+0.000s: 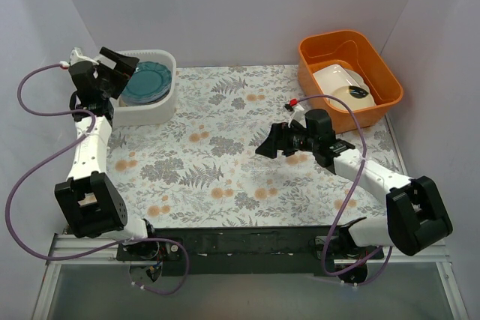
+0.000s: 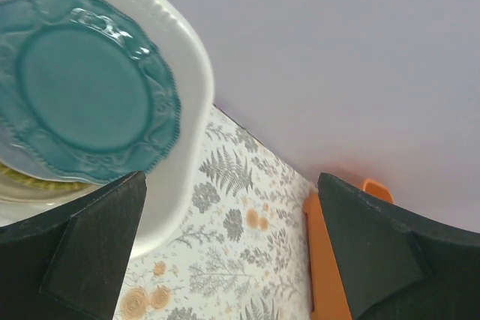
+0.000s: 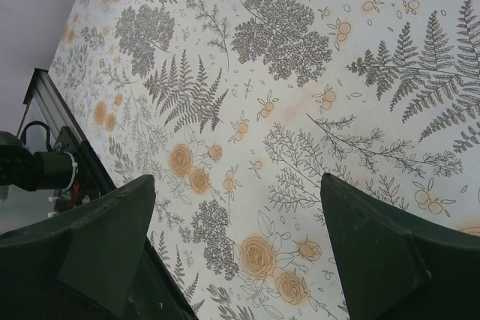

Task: Place the plates into the plastic bin on the countertop
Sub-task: Place the plate in the plastic bin, then reset both arms

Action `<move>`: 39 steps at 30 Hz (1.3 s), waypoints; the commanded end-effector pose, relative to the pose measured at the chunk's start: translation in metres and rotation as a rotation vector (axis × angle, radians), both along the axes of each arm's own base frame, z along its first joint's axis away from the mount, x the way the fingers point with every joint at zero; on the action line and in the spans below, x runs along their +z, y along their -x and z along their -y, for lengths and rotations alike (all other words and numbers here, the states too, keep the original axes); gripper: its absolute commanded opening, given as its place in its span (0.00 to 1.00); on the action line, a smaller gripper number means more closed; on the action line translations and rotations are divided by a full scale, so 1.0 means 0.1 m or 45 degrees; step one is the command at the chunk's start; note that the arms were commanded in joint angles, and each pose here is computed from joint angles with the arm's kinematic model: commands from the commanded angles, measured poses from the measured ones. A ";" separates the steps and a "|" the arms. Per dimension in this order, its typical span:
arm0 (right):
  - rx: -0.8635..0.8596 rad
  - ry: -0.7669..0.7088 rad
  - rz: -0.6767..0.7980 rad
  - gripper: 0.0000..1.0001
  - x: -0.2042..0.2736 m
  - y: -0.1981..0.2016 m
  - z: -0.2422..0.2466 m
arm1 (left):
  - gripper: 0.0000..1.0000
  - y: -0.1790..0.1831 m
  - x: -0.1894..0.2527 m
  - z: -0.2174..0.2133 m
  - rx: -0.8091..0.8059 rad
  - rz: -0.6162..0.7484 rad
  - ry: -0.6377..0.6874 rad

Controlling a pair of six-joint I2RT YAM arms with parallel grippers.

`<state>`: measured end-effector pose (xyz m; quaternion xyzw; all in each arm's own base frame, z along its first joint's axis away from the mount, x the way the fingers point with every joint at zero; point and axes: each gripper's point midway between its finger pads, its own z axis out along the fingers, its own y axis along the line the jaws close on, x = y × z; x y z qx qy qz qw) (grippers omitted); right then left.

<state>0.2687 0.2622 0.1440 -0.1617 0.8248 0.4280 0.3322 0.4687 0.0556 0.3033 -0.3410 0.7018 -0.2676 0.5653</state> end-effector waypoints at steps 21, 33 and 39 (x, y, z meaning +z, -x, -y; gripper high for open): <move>0.002 0.051 0.075 0.98 0.04 -0.16 0.00 | 0.98 0.48 -0.42 1.42 -0.574 -0.131 -0.378; -0.127 0.159 0.096 0.98 -0.02 -0.09 0.27 | 0.98 0.80 -1.28 2.03 -0.720 -0.304 -0.426; -0.191 0.204 0.090 0.98 -0.08 -0.06 0.38 | 0.98 0.85 -1.37 2.07 -0.735 -0.292 -0.436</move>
